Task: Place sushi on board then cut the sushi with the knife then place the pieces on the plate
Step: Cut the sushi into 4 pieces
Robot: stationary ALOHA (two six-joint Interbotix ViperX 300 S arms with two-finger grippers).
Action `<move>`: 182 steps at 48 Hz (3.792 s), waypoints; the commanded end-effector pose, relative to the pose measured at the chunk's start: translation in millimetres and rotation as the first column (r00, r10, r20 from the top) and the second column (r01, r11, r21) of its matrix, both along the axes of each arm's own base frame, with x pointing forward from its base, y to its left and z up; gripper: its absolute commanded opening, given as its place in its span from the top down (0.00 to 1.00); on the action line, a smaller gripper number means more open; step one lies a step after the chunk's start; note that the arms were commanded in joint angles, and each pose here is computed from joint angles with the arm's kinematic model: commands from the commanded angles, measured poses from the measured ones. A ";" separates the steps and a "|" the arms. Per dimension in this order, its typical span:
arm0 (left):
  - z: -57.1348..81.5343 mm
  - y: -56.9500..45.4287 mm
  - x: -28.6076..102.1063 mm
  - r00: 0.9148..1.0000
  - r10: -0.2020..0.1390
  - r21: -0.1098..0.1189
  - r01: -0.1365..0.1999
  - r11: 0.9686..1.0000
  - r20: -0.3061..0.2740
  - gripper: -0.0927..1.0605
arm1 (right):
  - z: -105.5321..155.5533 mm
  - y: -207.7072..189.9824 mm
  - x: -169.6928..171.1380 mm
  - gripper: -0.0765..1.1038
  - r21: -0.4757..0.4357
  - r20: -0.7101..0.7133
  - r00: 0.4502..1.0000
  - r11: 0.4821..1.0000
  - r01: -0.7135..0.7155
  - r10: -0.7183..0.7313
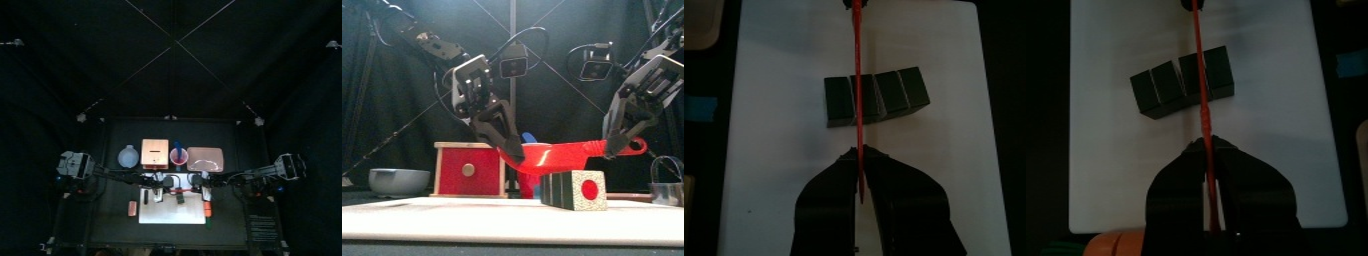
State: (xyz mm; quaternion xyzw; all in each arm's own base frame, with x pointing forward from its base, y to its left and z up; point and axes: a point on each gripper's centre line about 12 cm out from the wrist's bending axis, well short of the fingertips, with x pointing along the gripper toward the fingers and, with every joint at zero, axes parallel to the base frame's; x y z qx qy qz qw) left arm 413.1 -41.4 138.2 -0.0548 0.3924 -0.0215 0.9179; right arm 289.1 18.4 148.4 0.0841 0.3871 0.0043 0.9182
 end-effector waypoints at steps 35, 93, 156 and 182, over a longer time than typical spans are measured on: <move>12.9 0.5 10.0 0.999 0.002 -0.001 -0.002 1.000 0.043 0.49 | 9.6 -7.6 -7.9 0.62 -0.008 0.035 0.999 1.000 0.016 -0.016; -19.1 2.2 11.9 0.999 0.005 0.007 -0.005 1.000 -0.032 0.49 | -30.2 -14.2 4.8 0.62 -0.015 -0.103 0.994 0.999 0.037 -0.038; 10.1 -20.5 3.3 0.998 -0.049 -0.009 0.049 0.999 -0.025 0.49 | 25.8 1.2 -8.3 0.62 0.076 -0.009 1.000 0.997 -0.019 0.020; 3.0 -24.5 4.2 0.998 -0.039 -0.032 0.037 0.999 -0.041 0.49 | 15.7 3.1 -8.0 0.62 0.083 -0.036 0.999 0.997 -0.010 0.013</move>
